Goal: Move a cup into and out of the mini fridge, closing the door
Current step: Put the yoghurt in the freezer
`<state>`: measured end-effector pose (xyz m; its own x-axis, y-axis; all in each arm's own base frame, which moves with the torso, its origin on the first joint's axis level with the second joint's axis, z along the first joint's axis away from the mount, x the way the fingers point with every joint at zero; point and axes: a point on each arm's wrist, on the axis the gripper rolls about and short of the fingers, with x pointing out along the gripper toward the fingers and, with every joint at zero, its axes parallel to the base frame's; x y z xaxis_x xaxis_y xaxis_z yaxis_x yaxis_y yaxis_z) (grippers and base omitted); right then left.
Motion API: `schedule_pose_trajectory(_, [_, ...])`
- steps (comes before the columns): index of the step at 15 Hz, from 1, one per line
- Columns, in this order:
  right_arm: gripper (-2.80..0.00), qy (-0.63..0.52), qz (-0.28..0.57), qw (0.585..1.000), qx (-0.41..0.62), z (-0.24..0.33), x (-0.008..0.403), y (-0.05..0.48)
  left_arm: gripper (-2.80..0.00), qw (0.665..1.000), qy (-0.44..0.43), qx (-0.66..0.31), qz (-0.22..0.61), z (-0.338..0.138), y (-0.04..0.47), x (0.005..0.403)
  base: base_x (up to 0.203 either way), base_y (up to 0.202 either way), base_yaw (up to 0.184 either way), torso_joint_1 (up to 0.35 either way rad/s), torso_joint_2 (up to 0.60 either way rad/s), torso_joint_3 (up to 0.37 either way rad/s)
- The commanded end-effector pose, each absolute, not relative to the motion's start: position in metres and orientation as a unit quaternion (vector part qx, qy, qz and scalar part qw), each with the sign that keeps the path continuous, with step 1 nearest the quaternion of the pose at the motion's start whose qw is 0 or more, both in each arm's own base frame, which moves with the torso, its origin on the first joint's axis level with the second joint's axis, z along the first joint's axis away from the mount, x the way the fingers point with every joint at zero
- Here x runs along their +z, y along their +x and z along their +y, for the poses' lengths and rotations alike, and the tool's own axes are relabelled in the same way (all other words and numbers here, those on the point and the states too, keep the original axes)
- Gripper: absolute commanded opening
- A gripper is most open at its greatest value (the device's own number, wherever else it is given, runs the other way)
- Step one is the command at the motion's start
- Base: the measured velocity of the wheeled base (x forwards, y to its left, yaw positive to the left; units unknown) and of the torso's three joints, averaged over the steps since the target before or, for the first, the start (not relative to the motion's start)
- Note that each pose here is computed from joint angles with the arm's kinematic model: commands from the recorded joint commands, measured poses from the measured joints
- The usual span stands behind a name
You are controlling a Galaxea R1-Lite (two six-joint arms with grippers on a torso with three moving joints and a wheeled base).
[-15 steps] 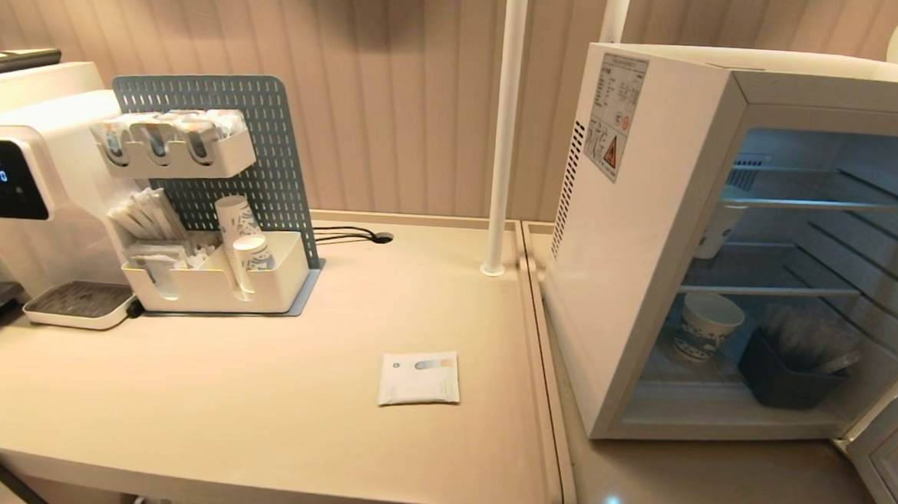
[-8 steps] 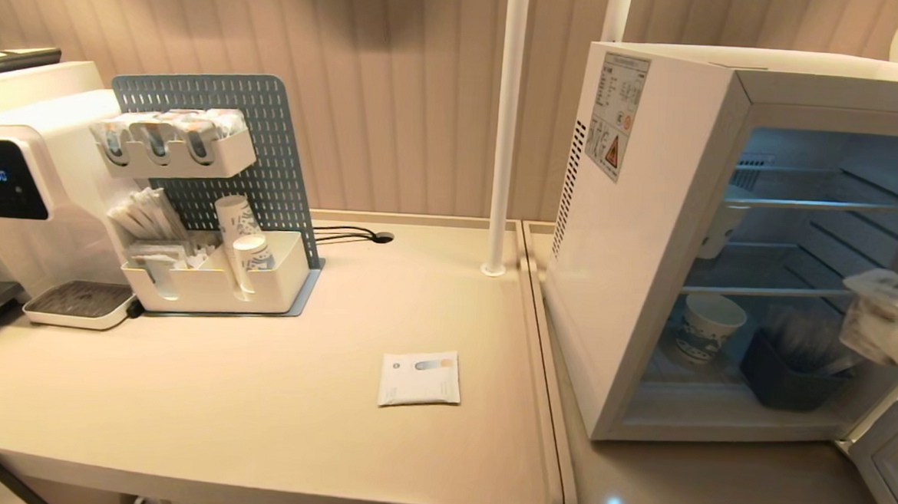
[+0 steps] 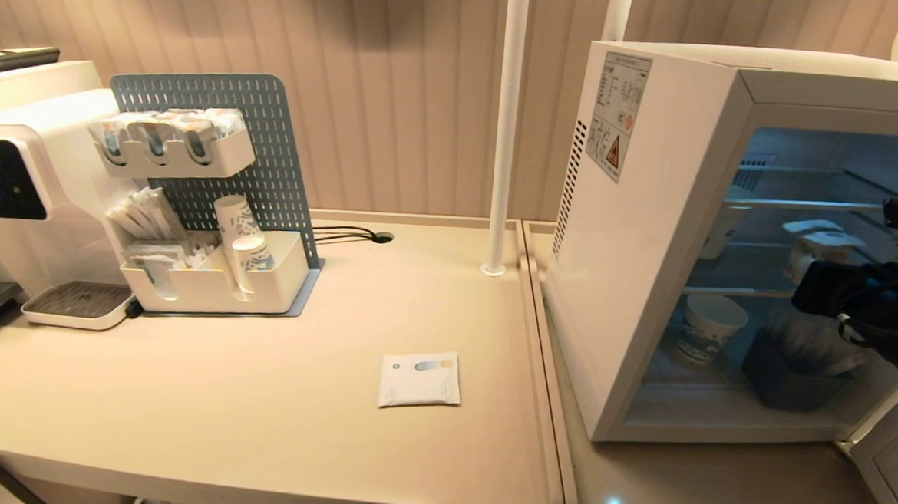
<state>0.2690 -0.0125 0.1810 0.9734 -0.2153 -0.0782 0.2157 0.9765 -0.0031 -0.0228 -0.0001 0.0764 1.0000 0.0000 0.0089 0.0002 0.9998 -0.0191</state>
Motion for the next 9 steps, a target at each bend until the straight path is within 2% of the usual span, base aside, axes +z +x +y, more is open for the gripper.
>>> schedule_pose_trajectory(1, [-2.8,0.004,0.066,0.991,-0.12,-0.018,0.164,0.286,-2.8,1.0,-0.01,0.001,-0.003,0.0,-0.023,0.076,0.0,0.0,0.0,0.0,0.0,0.0])
schedule_pose_trajectory(9, [-2.8,0.013,0.074,0.989,-0.125,-0.021,0.153,0.316,-2.8,1.0,-0.011,0.001,-0.003,0.0,-0.023,0.076,0.0,0.0,0.0,0.0,0.0,0.0])
